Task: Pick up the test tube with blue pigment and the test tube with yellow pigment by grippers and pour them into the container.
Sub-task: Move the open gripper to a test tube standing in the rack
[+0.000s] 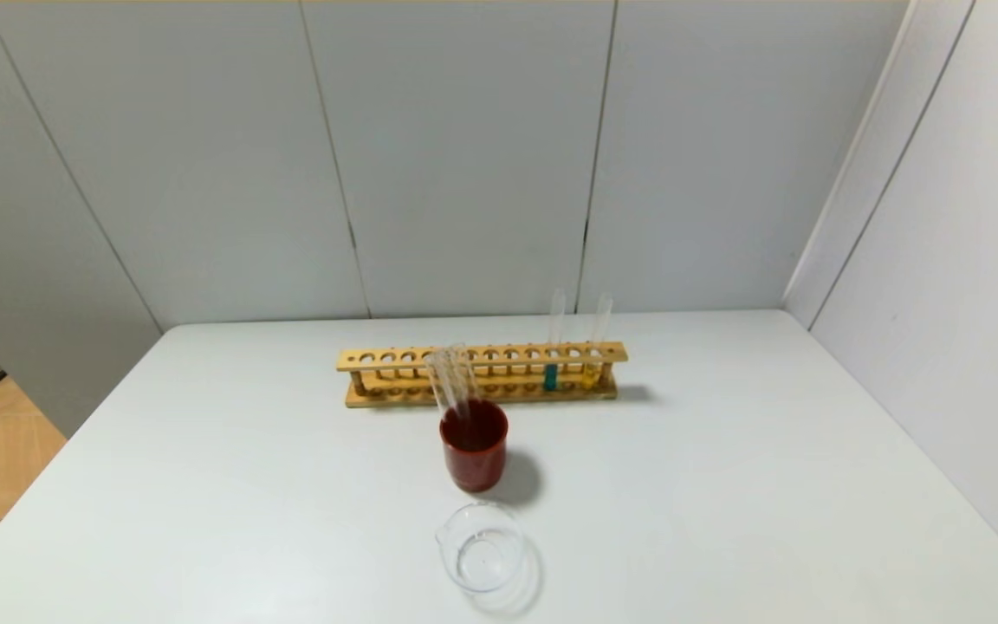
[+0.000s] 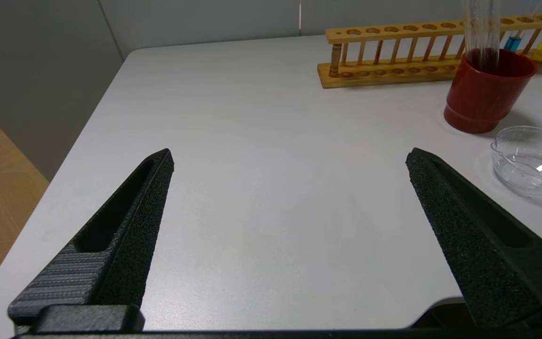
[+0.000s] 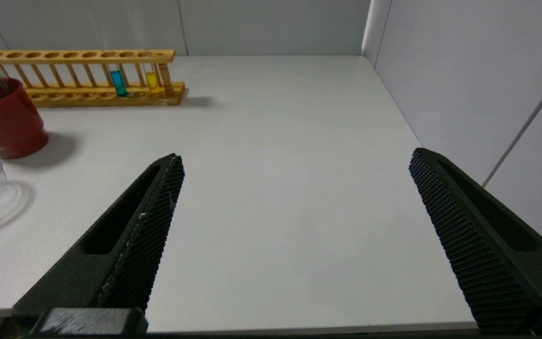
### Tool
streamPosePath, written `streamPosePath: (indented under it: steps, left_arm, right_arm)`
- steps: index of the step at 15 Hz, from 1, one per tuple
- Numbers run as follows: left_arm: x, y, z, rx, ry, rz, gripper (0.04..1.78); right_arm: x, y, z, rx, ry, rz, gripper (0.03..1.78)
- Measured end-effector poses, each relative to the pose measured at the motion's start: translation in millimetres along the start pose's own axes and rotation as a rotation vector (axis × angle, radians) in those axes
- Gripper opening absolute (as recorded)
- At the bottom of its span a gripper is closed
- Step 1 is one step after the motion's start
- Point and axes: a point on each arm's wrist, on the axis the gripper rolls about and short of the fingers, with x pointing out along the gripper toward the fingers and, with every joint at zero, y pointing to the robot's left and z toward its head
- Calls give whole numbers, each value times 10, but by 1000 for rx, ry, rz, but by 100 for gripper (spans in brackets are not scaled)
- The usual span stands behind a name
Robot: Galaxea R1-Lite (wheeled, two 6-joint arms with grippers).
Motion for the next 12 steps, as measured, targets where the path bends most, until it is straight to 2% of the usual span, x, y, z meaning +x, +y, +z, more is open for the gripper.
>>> streamPosePath:
  steps: [9,12]
  left_arm:
    - [0,0,0,0,0,0,175]
    - [0,0,0,0,0,0,175]
  right_arm:
    - [0,2,2,-28,-2,11,175]
    - [-17,6,62,-39,-24,29,175]
